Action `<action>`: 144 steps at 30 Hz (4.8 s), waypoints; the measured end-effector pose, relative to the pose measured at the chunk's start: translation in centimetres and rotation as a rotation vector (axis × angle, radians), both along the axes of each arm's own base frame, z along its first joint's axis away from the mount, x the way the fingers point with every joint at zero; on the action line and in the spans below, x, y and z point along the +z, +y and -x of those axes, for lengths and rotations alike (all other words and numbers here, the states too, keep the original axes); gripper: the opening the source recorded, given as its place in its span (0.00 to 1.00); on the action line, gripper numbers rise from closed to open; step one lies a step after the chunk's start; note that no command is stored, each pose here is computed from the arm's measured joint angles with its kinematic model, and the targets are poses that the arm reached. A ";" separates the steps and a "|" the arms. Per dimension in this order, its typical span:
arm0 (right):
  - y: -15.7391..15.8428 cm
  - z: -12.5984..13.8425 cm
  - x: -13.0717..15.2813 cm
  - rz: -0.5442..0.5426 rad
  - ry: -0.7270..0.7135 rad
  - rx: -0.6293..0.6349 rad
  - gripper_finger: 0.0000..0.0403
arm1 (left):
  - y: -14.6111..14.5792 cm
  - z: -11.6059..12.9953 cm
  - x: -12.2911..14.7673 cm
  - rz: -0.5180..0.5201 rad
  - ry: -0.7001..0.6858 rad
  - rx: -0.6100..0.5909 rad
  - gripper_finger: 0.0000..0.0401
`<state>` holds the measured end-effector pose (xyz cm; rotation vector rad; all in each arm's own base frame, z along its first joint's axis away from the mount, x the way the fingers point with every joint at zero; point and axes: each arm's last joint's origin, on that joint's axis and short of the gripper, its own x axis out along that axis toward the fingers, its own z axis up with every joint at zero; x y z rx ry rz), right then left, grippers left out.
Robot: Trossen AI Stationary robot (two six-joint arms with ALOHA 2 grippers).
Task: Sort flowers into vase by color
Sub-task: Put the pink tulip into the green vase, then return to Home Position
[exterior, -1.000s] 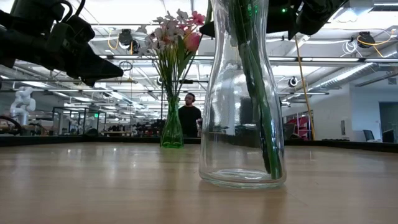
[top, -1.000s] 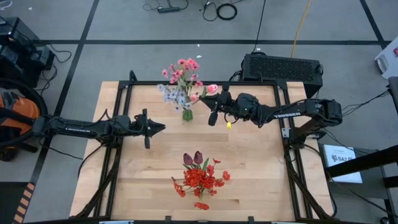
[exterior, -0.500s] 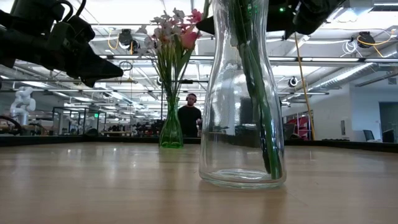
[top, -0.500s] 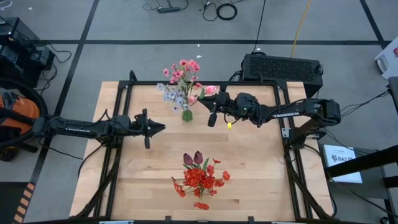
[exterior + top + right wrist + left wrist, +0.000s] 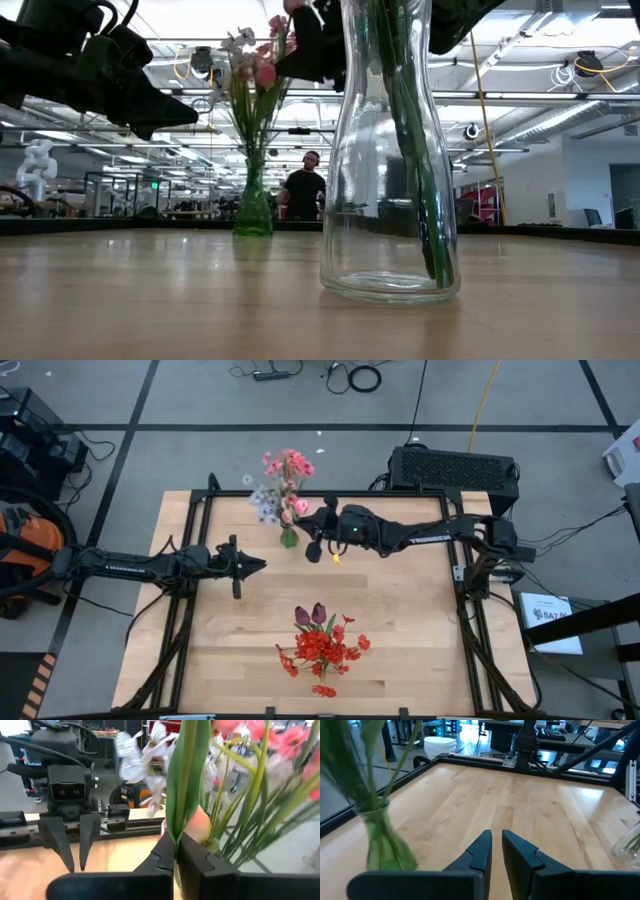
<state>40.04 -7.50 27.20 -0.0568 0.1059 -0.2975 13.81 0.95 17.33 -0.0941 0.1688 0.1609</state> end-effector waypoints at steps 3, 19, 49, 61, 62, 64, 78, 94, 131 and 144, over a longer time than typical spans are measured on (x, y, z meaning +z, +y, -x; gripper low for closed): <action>-0.1 -0.5 0.1 -0.028 -0.010 -0.004 0.00 | 0.0 0.0 0.0 0.000 0.000 0.000 0.12; -0.9 -1.2 3.7 -0.009 0.077 -0.020 0.00 | 0.0 0.0 -0.2 -0.009 0.019 -0.002 0.12; -2.6 -4.4 -2.4 -0.076 0.072 0.048 0.00 | 0.0 0.0 -0.1 0.000 0.007 -0.001 0.12; -2.5 -4.5 -3.0 -0.104 0.102 0.046 0.08 | 0.0 0.0 -0.1 -0.009 0.009 0.001 0.12; -2.5 -4.5 -3.0 -0.111 0.105 0.045 0.09 | 0.0 0.0 -0.1 -0.009 0.009 0.001 0.12; -2.5 -4.5 -3.1 -0.121 0.113 0.043 0.12 | 0.0 0.0 -0.1 -0.008 0.009 0.001 0.12; -2.6 -1.8 -0.1 -0.132 0.231 -0.032 0.39 | 0.0 0.0 -0.1 -0.002 0.008 0.002 0.12; -0.7 6.6 1.8 -0.309 0.709 -0.089 0.45 | 0.0 0.0 -0.1 -0.128 0.032 -0.013 0.12; 3.9 17.9 -1.6 -0.515 0.345 -0.159 0.45 | -0.6 3.6 -0.4 -0.159 -0.193 -0.170 0.12; 4.4 18.5 -2.3 -0.390 0.430 0.030 0.45 | -0.6 3.5 -1.3 -0.145 -0.098 -0.170 0.12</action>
